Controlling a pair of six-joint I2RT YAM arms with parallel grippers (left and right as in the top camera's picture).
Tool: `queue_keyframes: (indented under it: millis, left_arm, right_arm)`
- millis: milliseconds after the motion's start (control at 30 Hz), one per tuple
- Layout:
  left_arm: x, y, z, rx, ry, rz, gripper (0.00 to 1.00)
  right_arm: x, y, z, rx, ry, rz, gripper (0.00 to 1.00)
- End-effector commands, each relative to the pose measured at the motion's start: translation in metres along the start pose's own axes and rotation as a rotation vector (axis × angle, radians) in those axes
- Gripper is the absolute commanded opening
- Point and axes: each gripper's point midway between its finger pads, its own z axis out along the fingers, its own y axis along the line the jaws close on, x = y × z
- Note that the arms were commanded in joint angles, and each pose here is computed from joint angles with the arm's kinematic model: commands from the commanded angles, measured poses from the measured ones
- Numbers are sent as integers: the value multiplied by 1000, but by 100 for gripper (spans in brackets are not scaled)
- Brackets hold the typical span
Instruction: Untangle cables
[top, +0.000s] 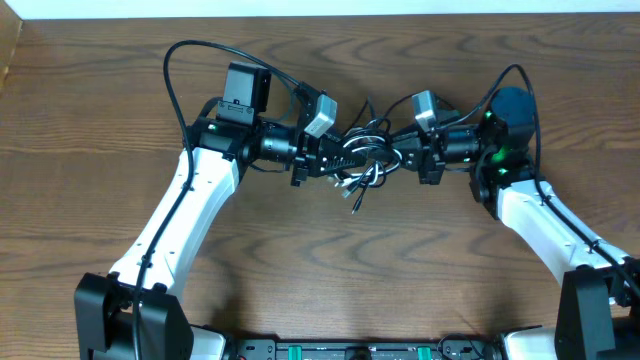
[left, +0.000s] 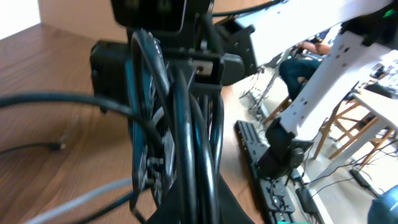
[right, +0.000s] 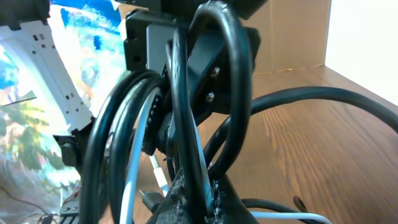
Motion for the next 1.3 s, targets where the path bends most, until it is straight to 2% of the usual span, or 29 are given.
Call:
queue_keyframes:
  millis: [0, 200, 533, 833, 933, 1067, 1133, 1267]
  left_arm:
    - [13, 23, -4, -140, 87, -35, 8]
    - [46, 66, -23, -428, 256, -140, 8]
    - [77, 85, -47, -618, 412, -196, 8]
    - [76, 84, -45, -607, 405, -197, 8]
    - [72, 79, -40, -564, 381, -186, 8]
    - [61, 65, -27, -441, 331, -101, 8]
    - [55, 57, -22, -383, 303, -57, 8]
    - [45, 50, -16, -322, 261, 2, 8]
  right_arm:
    - [-6, -10, -16, 51, -11, 9, 1]
    - [-9, -25, -43, 135, -29, 37, 1]
    - [-11, -44, -55, 248, -49, 59, 1]
    - [-9, -56, -59, 320, -56, 99, 2]
    - [-2, -60, -59, 339, -49, 137, 12]
    - [19, -77, -67, 457, -10, 198, 45]
    - [28, -83, -70, 500, 9, 222, 50]
    - [31, -78, -64, 473, 19, 233, 49]
